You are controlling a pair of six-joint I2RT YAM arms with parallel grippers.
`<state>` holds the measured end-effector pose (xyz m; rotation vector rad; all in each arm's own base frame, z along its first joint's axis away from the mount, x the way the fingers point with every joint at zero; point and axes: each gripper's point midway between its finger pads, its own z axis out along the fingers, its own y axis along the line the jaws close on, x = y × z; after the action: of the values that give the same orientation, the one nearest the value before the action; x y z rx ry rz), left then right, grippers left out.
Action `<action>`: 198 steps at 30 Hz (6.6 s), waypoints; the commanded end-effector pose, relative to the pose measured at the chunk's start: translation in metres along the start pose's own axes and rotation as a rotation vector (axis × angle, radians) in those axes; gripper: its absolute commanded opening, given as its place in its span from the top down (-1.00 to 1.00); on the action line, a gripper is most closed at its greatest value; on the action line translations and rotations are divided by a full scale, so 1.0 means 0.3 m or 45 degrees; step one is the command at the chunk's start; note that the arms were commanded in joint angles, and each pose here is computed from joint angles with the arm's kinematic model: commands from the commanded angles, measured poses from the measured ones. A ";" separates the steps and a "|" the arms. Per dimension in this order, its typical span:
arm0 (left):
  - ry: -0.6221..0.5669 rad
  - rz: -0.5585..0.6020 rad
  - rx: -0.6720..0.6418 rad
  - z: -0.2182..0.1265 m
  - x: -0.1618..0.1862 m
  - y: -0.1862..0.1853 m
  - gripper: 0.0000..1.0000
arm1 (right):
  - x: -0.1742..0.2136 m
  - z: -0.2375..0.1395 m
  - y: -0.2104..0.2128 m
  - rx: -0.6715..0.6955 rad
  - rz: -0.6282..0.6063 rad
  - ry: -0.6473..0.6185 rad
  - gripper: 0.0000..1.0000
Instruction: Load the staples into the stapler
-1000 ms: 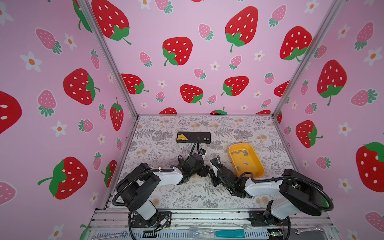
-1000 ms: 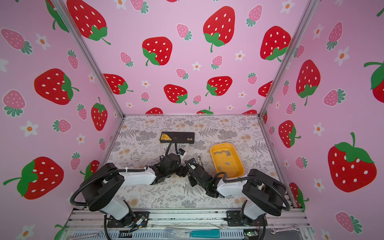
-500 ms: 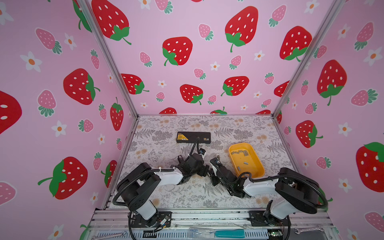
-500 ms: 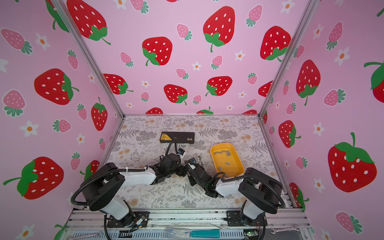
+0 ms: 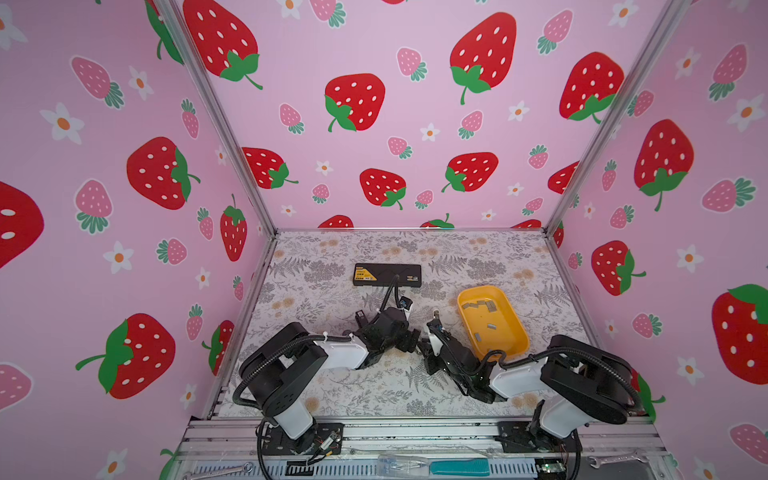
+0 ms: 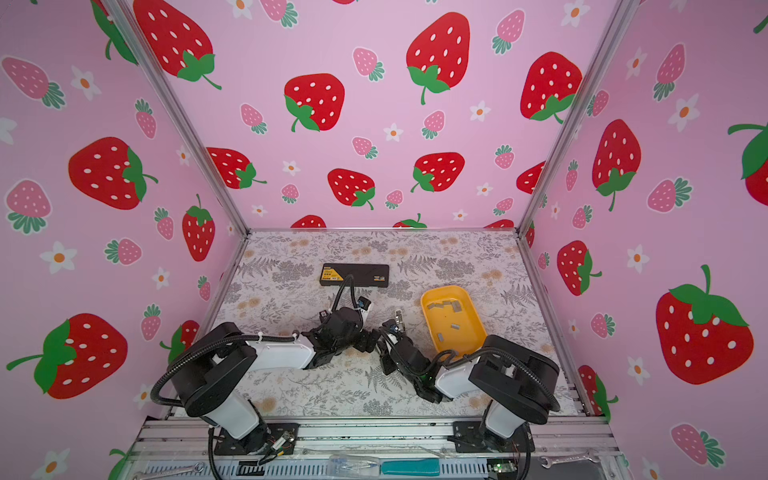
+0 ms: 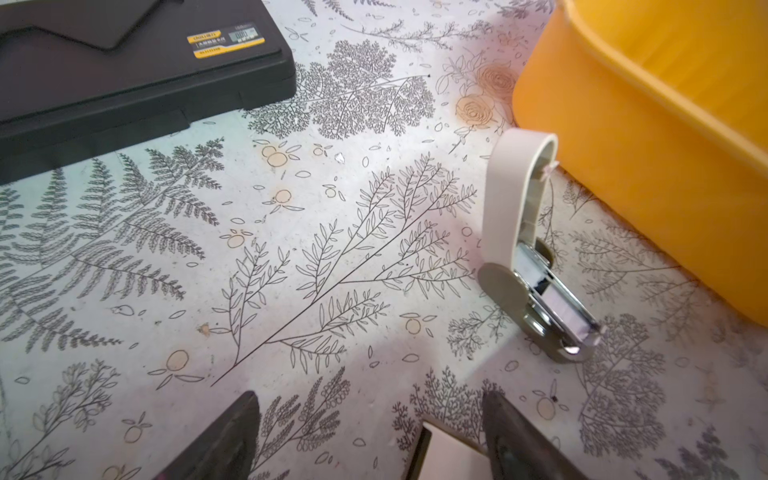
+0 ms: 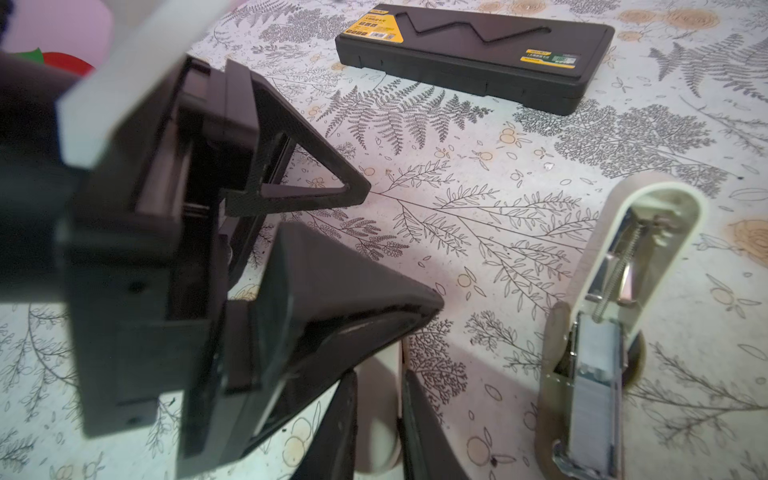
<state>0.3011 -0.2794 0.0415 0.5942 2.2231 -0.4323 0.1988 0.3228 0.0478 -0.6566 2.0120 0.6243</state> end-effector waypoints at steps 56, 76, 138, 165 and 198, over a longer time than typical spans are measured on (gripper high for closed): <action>-0.274 -0.488 -0.387 -0.559 -0.156 0.346 -0.84 | 0.082 0.310 0.092 0.134 0.043 0.296 0.45; -0.320 -0.473 -0.265 -0.606 -0.188 0.304 -0.90 | -0.166 0.027 0.095 0.116 0.075 0.094 -0.06; -0.153 -0.315 -0.101 -0.341 -0.273 0.143 -0.88 | 0.116 -0.035 -0.203 0.267 0.039 0.293 0.39; -0.008 -0.223 -0.158 -0.087 -0.212 0.200 -0.84 | 0.093 -0.004 -0.020 0.038 -0.069 0.227 0.41; -0.007 0.029 -0.081 -0.029 -0.102 0.040 -0.77 | 0.076 -0.012 -0.020 0.042 -0.031 0.191 0.29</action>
<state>0.3152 -0.2750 0.0569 0.5941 2.2708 -0.3615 0.1913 0.3087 0.0240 -0.7383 2.1586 0.5172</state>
